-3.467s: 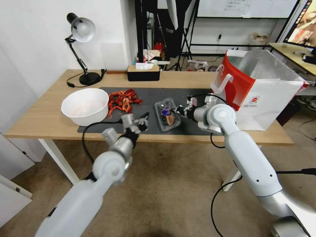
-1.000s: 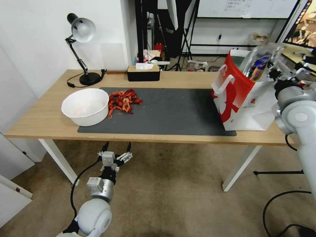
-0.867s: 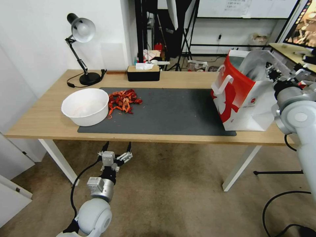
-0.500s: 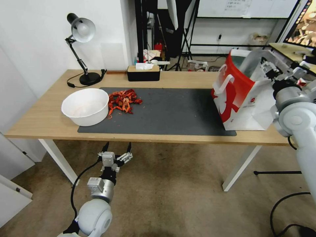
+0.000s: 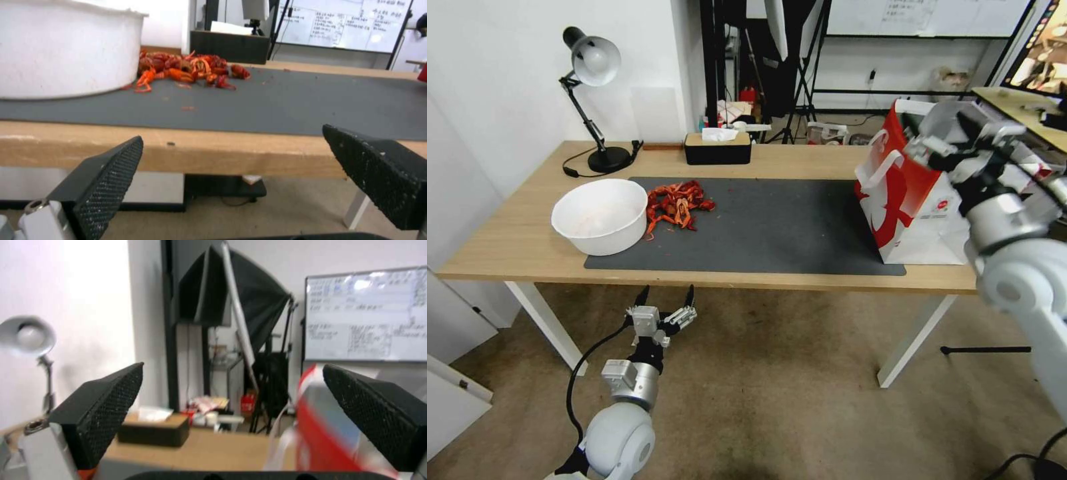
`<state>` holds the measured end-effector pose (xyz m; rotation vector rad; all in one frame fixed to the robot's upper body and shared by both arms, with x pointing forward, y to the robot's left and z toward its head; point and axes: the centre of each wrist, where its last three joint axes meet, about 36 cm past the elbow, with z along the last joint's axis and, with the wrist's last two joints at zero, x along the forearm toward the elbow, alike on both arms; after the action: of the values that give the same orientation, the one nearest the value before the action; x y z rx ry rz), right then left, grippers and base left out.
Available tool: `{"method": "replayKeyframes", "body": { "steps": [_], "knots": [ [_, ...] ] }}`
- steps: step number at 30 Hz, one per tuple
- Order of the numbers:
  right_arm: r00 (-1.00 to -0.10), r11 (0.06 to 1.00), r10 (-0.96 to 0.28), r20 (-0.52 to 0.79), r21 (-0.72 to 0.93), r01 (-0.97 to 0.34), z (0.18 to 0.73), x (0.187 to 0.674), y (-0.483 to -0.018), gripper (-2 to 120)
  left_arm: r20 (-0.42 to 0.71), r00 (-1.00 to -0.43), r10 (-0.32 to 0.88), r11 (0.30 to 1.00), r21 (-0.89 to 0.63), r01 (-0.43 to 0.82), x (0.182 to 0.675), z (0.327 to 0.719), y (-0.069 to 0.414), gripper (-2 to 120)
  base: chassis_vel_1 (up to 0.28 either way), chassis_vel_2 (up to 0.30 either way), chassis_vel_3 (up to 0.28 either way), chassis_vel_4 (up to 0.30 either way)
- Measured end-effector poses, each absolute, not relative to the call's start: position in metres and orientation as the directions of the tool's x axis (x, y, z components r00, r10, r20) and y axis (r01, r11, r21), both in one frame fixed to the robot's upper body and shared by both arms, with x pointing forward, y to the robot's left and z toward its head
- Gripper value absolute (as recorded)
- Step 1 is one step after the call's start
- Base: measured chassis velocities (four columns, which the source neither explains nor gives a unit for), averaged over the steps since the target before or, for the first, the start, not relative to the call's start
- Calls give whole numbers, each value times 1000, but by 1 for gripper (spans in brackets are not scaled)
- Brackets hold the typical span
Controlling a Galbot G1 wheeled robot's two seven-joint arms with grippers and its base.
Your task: Close the takeout container lid, then place the container into the takeout bag.
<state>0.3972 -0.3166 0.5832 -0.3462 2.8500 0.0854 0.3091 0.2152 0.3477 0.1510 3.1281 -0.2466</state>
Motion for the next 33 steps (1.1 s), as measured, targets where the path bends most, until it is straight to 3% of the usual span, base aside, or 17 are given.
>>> {"method": "replayKeyframes", "body": {
  "steps": [6,21,33],
  "knots": [
    [-954,971,-215,-211,57,-232,535,365,-300,100,-25,-995,97,982,-160,100,308,348,217,100,0,0,0,0],
    [-998,995,-20,-52,93,-25,404,273,-259,100,-38,-992,119,981,-151,123,300,340,216,100,0,0,0,0],
    [-1000,992,1,-1,127,1,366,252,-246,100,-30,-993,111,982,-148,114,295,334,216,100,0,0,0,0]
  ]
}}
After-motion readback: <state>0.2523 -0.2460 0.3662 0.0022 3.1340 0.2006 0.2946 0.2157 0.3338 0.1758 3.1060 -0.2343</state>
